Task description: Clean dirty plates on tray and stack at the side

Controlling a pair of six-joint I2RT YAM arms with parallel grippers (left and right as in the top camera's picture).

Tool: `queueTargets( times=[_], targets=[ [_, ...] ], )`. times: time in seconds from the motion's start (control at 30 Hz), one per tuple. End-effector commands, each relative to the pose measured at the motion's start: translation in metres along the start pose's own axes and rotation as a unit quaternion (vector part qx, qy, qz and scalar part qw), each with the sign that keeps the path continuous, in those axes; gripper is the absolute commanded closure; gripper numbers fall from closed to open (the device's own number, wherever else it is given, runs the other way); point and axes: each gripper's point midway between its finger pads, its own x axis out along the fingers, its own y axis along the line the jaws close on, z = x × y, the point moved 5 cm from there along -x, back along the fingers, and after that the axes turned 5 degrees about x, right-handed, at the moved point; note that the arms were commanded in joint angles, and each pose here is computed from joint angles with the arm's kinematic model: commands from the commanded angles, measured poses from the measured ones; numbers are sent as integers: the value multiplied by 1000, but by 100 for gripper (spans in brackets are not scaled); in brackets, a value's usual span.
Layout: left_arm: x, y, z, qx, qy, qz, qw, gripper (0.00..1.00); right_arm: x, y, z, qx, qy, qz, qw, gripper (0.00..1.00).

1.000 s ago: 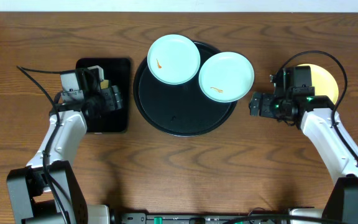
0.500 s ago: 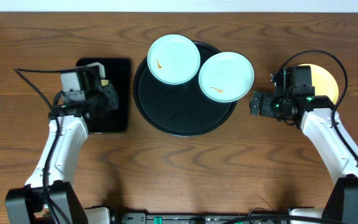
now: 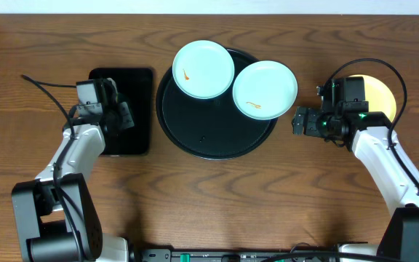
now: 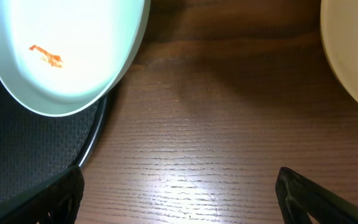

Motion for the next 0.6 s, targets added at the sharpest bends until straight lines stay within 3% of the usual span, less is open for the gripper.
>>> queueTargets(
  times=[0.0, 0.07, 0.1, 0.3, 0.33, 0.43, 0.57],
  targets=[
    [-6, 8, 7, -9, -14, 13, 1000, 85, 1, 1, 0, -7, -1, -2, 1000, 4],
    [-6, 8, 5, -10, -10, 14, 1000, 83, 1, 1, 0, -7, -1, -1, 1000, 4],
    [-5, 8, 3, -10, -3, 15, 1000, 74, 1, 1, 0, -7, -1, -1, 1000, 4],
    [-6, 7, 7, -10, -11, 11, 1000, 72, 1, 1, 0, -7, -1, 0, 1000, 4],
    [-11, 7, 13, -9, -20, 11, 1000, 69, 1, 1, 0, -7, -1, 0, 1000, 3],
    [-30, 3, 31, -5, -57, 9, 998, 47, 1, 1, 0, -7, -1, 0, 1000, 4],
    [-51, 7, 43, -2, -94, 34, 995, 41, 1, 1, 0, -7, -1, 0, 1000, 3]
  ],
)
